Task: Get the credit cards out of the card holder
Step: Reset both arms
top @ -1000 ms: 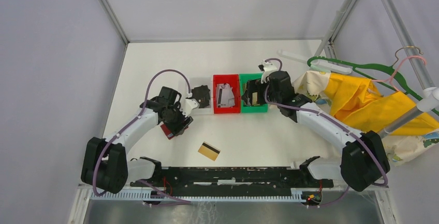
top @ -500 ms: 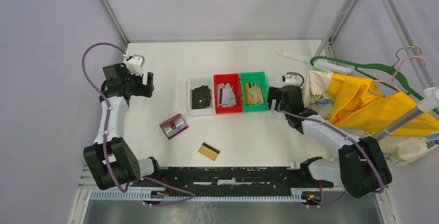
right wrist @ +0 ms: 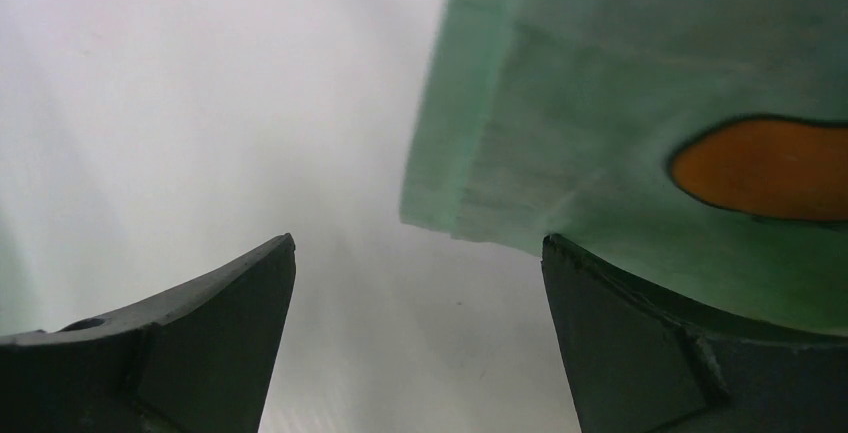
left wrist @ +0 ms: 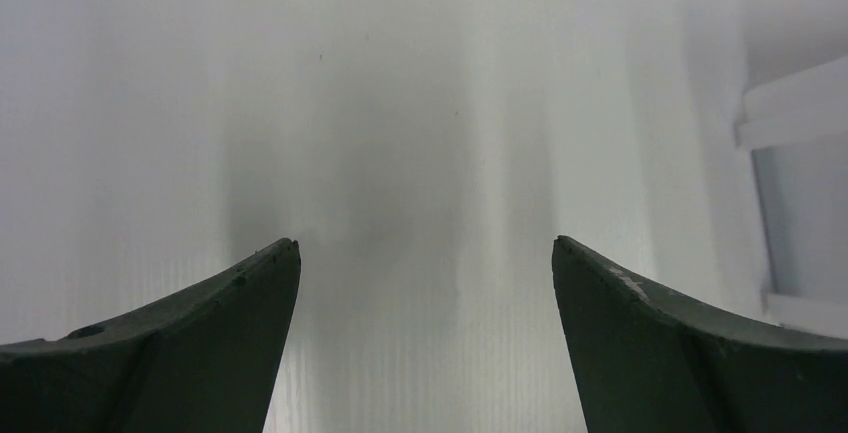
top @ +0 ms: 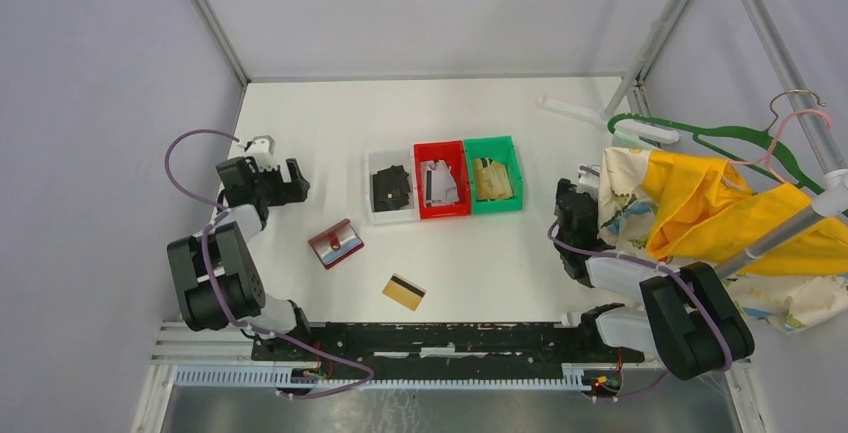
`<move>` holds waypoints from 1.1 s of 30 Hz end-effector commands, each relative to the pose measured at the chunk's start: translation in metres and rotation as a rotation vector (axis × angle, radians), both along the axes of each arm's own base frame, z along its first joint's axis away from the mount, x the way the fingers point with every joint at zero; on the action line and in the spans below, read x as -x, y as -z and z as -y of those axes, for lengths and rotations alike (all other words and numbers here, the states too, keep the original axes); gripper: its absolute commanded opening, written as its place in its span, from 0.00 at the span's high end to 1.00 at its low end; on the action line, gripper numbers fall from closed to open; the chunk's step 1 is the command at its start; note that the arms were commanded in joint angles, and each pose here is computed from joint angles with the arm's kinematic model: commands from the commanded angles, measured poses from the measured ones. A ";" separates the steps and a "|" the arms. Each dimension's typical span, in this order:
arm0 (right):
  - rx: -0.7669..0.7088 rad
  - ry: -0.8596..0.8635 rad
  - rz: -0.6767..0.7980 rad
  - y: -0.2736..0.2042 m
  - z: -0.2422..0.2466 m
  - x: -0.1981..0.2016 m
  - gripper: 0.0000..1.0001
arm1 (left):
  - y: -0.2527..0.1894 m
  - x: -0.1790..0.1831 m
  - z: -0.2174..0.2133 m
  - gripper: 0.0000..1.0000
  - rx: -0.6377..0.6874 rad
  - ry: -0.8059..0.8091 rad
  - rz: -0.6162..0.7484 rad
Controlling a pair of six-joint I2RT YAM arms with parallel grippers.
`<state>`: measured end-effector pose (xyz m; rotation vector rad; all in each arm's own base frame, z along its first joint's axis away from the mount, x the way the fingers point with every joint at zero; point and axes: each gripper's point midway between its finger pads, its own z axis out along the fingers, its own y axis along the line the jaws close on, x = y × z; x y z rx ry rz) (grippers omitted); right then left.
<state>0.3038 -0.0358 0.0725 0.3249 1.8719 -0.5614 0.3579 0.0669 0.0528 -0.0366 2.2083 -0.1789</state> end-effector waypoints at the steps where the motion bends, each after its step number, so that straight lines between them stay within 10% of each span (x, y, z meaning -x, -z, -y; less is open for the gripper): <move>1: 0.061 0.106 0.151 -0.032 0.024 0.002 0.02 | -0.048 -0.031 0.010 0.00 0.105 -0.011 0.259; 19: 0.098 0.034 0.264 -0.020 0.044 0.041 0.02 | -0.031 -0.032 0.039 0.00 0.215 -0.023 0.372; 33: 0.154 -0.266 0.254 -0.020 0.007 0.025 0.02 | -0.061 0.000 0.031 0.00 0.033 -0.067 0.647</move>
